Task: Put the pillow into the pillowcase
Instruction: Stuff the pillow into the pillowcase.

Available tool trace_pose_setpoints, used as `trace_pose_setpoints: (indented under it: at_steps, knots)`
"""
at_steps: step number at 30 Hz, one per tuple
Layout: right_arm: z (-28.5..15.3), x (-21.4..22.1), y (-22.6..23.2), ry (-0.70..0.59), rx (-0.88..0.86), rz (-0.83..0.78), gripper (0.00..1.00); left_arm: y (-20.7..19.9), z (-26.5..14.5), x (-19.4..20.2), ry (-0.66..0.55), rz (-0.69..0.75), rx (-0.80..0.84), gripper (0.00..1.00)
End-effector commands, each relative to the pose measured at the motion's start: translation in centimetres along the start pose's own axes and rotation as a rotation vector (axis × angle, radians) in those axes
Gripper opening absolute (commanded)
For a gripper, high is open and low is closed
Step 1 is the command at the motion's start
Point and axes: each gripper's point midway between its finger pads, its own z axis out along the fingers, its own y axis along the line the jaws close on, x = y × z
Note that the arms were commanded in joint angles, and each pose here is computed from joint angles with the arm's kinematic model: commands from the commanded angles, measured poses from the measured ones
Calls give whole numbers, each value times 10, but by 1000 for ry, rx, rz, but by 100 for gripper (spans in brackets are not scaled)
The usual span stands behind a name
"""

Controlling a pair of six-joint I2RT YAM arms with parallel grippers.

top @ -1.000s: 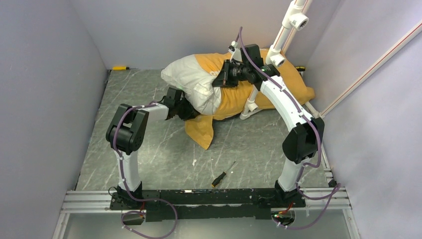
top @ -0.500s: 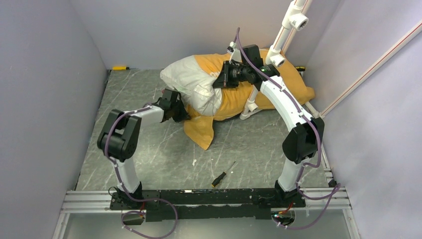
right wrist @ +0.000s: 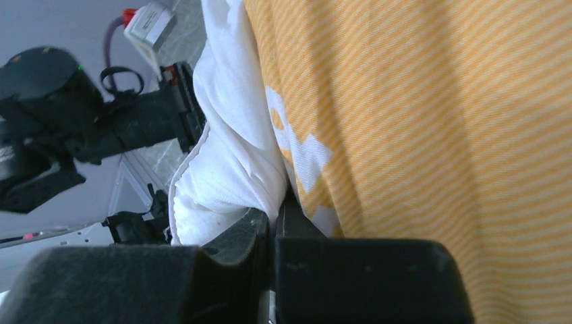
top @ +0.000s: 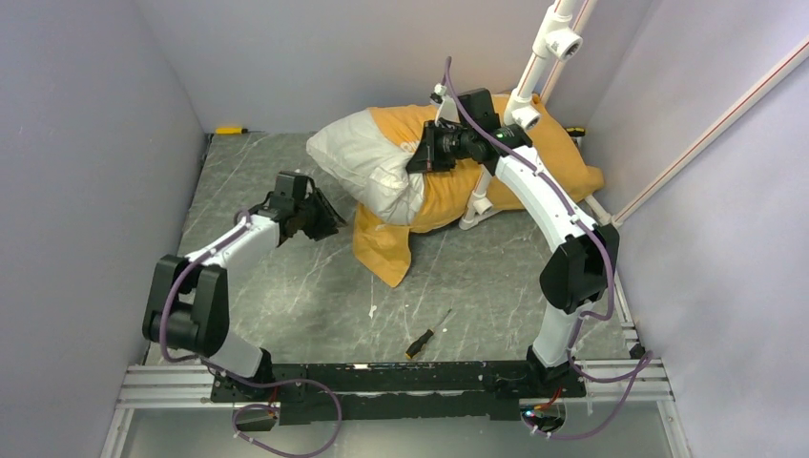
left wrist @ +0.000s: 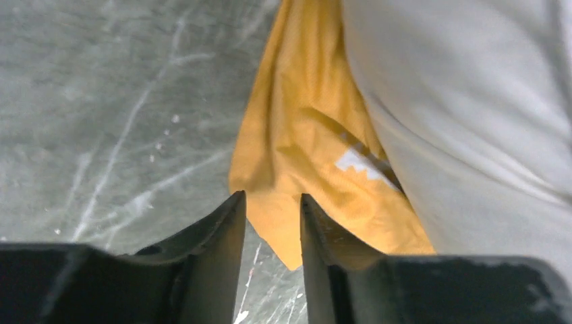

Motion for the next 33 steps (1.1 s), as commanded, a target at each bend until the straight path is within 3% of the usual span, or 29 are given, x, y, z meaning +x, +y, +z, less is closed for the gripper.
trace_pose_setpoints:
  at_steps: [1, 4, 9, 14, 15, 16, 18, 19, 21, 22, 24, 25, 28, 33]
  knots:
    - [-21, -35, -21, -121, 87, -18, 0, -4, 13, -1, 125, -180, 125, 45]
    - [-23, -39, -16, -132, 75, -15, 0, -13, 31, 15, 244, -243, 199, 57]
    - [-23, -44, -13, -145, 67, -9, 0, -11, 58, 43, 364, -281, 212, 64]
    - [-23, -49, -11, -152, 65, -11, 0, -12, 84, 65, 430, -283, 172, 66]
    - [-23, -49, -12, -149, 66, -12, 0, -12, 91, 66, 424, -286, 173, 63]
    - [-22, -48, -13, -146, 70, -13, 0, -12, 97, 66, 419, -293, 174, 53]
    - [-21, -44, -17, -132, 79, -15, 0, -12, 102, 62, 400, -319, 190, 14]
    - [-21, -42, -18, -122, 83, -21, 0, -11, 103, 56, 379, -322, 198, 3]
    - [-22, -36, -19, -105, 89, -43, 0, -10, 95, 39, 321, -312, 202, 0]
    - [-22, -34, -19, -99, 93, -59, 9, -11, 88, 30, 292, -290, 204, 0]
    - [-25, -34, -13, -99, 83, -103, 42, -11, 71, 8, 209, -240, 174, 0]
    - [-26, -35, -7, -104, 73, -135, 50, -13, 60, 1, 183, -221, 155, 0]
    - [-26, -41, 24, -136, 21, -248, 64, -24, 29, -14, 114, -154, 152, 0]
    - [-19, -51, 90, -240, -74, -414, 70, -17, -6, -17, 67, -85, 83, 0]
